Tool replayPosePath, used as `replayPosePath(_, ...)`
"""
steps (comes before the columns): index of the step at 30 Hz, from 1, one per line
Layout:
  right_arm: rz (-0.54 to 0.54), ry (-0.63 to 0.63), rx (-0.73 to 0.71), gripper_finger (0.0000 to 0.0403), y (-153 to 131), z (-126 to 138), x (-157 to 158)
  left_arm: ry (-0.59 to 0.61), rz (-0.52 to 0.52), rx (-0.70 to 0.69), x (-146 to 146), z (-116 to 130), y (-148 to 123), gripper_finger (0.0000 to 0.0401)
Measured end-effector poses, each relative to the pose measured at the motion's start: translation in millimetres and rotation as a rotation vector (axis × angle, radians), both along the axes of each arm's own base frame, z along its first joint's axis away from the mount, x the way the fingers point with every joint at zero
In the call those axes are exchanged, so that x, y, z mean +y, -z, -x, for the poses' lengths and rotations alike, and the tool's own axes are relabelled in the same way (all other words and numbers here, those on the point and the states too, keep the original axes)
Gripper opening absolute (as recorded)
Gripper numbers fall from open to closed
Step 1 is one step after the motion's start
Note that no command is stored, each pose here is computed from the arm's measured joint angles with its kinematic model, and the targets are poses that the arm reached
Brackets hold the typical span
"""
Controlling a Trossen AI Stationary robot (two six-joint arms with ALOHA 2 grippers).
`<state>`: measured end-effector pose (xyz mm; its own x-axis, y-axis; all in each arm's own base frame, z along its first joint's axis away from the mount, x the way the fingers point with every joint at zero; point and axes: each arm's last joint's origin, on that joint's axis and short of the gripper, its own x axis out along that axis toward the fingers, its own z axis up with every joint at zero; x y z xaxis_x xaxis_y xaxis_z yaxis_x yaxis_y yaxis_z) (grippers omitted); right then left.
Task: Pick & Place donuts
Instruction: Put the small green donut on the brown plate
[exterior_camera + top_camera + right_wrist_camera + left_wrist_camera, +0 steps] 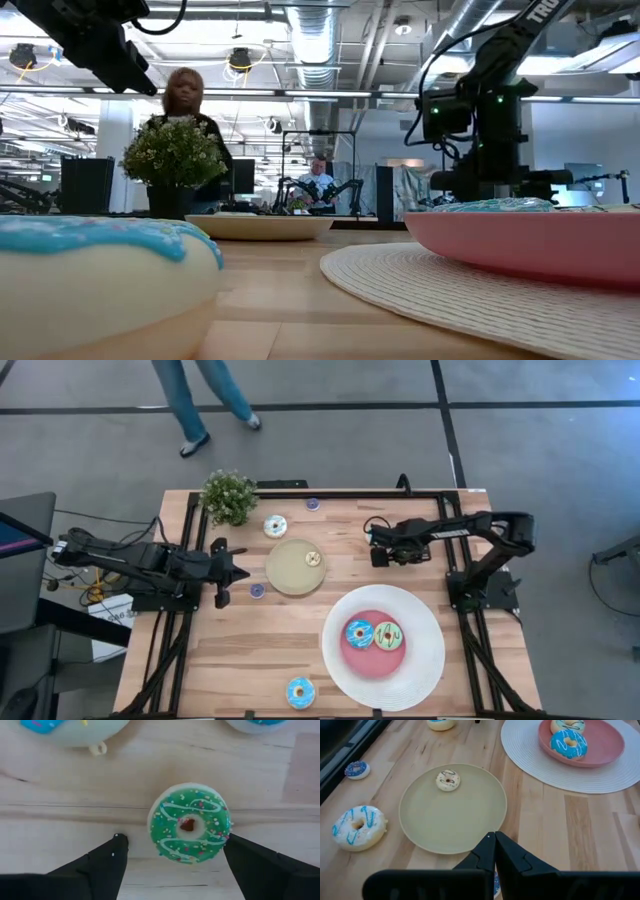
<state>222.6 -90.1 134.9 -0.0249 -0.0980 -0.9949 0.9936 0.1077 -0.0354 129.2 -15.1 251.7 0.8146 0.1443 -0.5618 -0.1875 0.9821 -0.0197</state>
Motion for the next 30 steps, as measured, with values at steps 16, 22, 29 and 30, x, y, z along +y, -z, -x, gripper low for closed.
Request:
replayPosePath(16,-0.011,0.033,-0.021,0.0301,-2.7,9.6,-6.5,0.002,-0.004,0.001,0.0,0.0,0.0,0.0000)
replayPosePath(22,-0.018,0.031,-0.027,0.0301,-1.7,9.9,-4.9,0.001,-0.004,0.000,0.0,0.0,0.0,0.0000)
replayPosePath(29,-0.025,0.027,-0.047,0.0271,-1.5,8.6,-5.4,0.001,-0.004,0.000,0.1,0.0,-0.2,0.0000)
replayPosePath(30,-0.025,0.026,-0.049,0.0262,-1.5,8.4,-5.4,0.000,-0.004,0.000,0.1,0.0,-0.2,0.0000)
